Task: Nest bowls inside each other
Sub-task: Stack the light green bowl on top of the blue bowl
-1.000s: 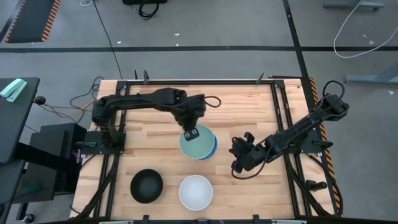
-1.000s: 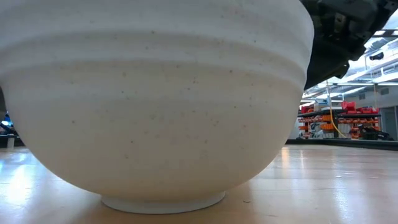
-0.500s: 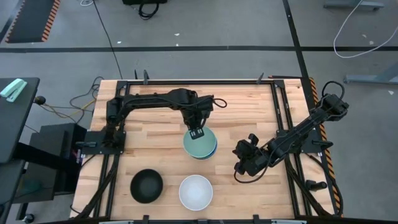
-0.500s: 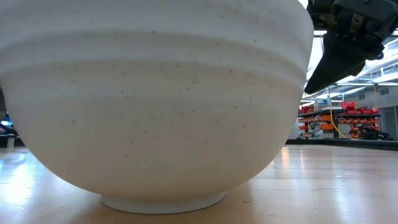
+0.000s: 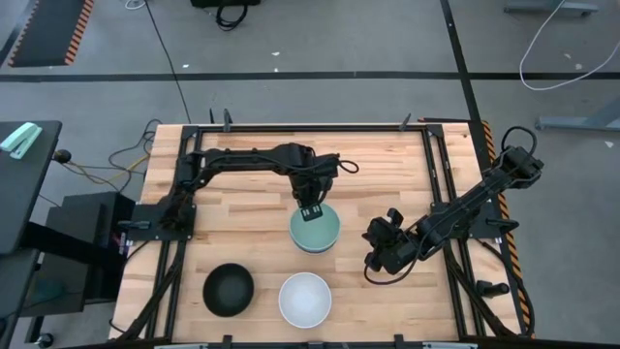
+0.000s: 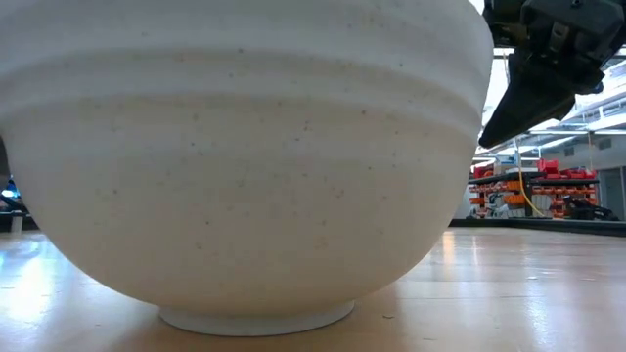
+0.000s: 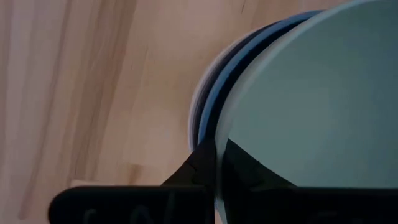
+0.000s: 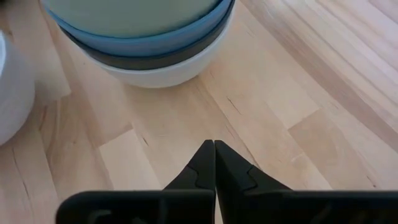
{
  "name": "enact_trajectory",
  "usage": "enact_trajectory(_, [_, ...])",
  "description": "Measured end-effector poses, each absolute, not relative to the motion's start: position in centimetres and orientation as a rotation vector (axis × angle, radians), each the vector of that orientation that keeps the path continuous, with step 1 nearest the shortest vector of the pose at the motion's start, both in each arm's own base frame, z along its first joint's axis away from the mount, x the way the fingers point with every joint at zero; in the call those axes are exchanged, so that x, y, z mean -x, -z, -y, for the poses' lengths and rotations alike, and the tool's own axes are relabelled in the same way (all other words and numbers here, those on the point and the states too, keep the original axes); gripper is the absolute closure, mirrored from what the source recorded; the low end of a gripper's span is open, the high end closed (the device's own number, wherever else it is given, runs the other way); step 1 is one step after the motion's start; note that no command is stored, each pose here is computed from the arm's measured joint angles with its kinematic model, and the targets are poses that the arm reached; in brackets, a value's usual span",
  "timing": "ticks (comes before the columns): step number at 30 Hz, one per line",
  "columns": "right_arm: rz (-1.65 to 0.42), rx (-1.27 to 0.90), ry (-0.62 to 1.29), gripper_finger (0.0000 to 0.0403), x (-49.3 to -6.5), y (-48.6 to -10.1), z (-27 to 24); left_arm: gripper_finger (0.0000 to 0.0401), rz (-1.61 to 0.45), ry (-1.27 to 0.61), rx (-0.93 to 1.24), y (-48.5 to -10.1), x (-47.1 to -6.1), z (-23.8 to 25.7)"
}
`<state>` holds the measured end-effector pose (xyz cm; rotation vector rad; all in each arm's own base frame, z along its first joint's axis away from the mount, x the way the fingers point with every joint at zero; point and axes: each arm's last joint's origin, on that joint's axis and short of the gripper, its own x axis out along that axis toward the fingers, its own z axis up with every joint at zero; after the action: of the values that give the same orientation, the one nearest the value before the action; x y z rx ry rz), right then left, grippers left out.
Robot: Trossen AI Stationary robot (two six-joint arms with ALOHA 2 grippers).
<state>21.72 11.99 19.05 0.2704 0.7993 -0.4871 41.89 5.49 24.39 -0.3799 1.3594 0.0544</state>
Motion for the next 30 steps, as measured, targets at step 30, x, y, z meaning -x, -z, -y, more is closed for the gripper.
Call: enact_trajectory(30, [-0.796,-0.269,0.492,0.0384,-21.72,-19.05,-11.96,0.0312,-1.367,-0.055,0.389,-24.2,-41.95,-5.3])
